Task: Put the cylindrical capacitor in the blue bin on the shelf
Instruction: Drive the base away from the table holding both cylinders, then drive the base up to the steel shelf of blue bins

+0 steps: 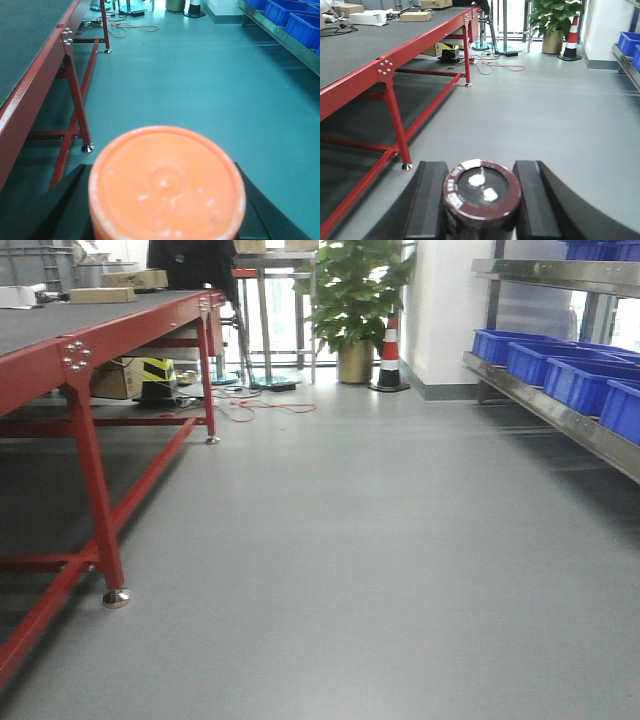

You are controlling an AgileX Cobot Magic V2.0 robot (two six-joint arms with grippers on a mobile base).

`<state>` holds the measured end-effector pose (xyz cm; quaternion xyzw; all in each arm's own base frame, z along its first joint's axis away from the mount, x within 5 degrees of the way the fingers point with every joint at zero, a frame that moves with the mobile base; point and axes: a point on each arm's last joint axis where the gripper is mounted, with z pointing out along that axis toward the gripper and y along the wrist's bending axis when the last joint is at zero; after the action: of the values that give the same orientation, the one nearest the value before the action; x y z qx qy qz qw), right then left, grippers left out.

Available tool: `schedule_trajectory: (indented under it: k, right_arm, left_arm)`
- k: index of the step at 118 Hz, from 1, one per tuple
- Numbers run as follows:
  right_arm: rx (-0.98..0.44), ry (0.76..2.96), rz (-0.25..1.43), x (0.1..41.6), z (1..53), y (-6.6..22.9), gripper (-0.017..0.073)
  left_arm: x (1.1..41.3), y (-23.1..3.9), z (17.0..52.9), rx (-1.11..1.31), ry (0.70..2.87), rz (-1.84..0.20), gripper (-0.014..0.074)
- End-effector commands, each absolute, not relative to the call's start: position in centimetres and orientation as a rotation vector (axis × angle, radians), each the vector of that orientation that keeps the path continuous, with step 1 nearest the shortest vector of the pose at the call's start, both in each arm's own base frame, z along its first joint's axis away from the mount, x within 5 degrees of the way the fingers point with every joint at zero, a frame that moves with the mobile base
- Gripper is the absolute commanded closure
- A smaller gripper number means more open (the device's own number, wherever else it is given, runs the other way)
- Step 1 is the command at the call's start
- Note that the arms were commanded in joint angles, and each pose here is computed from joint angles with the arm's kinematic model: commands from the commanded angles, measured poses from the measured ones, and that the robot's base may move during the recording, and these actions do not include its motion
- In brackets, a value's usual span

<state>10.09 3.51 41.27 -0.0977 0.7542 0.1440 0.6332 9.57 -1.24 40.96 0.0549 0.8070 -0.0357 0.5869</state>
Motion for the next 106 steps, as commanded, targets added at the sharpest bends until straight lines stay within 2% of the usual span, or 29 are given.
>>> schedule_trajectory:
  k: [1, 106]
  right_arm:
    - [-0.221, 1.686, 0.327, 9.92, 41.78, 3.44, 0.0720]
    - [-0.221, 1.686, 0.327, 9.92, 41.78, 3.44, 0.0720]
  left_arm:
    - [9.50, -1.23, 41.32, 0.126, 1.849, -0.084, 0.0704]
    - [9.50, -1.23, 41.32, 0.126, 1.849, -0.084, 0.0704]
